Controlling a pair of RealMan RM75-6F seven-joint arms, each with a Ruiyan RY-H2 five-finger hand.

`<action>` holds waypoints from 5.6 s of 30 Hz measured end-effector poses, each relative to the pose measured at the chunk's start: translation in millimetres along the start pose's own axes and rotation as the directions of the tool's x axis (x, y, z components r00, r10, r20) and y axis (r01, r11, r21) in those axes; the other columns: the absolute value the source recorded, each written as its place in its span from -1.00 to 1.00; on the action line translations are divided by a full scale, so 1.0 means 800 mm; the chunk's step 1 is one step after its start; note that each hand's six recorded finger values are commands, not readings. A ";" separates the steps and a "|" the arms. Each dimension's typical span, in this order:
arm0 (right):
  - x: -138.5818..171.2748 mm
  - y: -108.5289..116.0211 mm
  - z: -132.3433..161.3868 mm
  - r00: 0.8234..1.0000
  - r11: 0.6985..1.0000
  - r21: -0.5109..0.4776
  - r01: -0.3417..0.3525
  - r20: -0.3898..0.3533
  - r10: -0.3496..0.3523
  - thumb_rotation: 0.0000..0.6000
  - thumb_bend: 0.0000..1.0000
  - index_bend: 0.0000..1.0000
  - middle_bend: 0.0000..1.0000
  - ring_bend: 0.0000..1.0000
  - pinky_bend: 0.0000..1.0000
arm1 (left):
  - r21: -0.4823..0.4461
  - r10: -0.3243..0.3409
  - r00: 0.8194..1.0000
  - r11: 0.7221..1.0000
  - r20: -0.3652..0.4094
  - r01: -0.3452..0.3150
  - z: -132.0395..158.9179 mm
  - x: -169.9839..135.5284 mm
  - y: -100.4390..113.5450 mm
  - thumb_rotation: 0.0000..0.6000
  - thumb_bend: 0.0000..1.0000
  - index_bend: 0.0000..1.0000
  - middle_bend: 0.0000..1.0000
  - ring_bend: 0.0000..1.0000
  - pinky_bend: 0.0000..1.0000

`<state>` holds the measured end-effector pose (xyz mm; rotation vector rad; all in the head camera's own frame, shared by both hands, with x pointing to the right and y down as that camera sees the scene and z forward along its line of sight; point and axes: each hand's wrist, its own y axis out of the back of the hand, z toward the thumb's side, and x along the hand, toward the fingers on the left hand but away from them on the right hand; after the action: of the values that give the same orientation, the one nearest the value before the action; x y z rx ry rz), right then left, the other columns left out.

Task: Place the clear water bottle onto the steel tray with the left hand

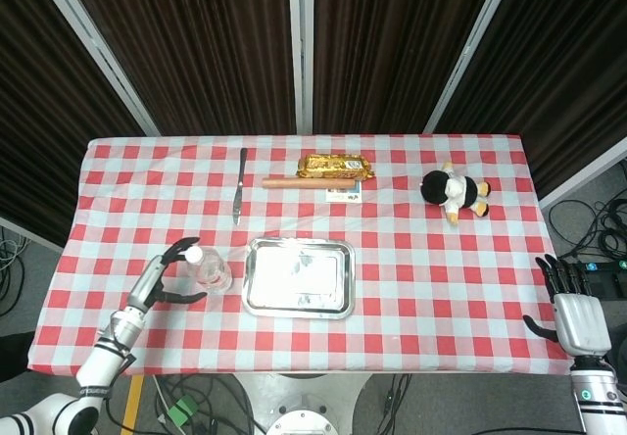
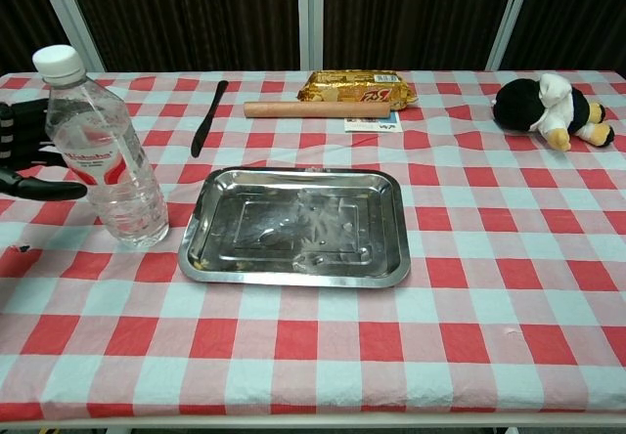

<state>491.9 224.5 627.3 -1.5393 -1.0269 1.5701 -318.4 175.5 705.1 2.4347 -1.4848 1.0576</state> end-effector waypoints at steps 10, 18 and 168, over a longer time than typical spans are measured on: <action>-0.003 0.001 -0.005 1.000 1.000 -0.008 -0.004 0.012 0.004 1.00 -0.78 -0.87 -0.91 -1.00 -1.00 | 0.001 -0.055 0.998 0.998 0.017 0.055 0.006 0.019 -0.017 1.00 -1.00 -0.58 -0.49 -0.69 -0.57; -0.004 0.003 -0.007 1.000 1.000 -0.014 -0.002 0.017 0.002 1.00 -0.78 -0.87 -0.91 -1.00 -1.00 | -0.022 -0.079 0.997 0.997 0.009 0.079 0.009 0.031 -0.023 1.00 -0.95 -0.34 -0.25 -0.61 -0.55; -0.008 -0.005 -0.022 0.998 0.999 -0.033 -0.028 0.052 0.030 1.00 -0.77 -0.87 -0.91 -1.00 -1.00 | 0.103 -0.078 0.942 0.994 0.327 0.046 0.117 0.105 -0.181 1.00 -0.71 0.07 0.16 -0.15 -0.16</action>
<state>509.6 221.7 633.7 -1.5481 -1.0678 1.6296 -129.5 149.1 723.0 2.8173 -1.4591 0.7478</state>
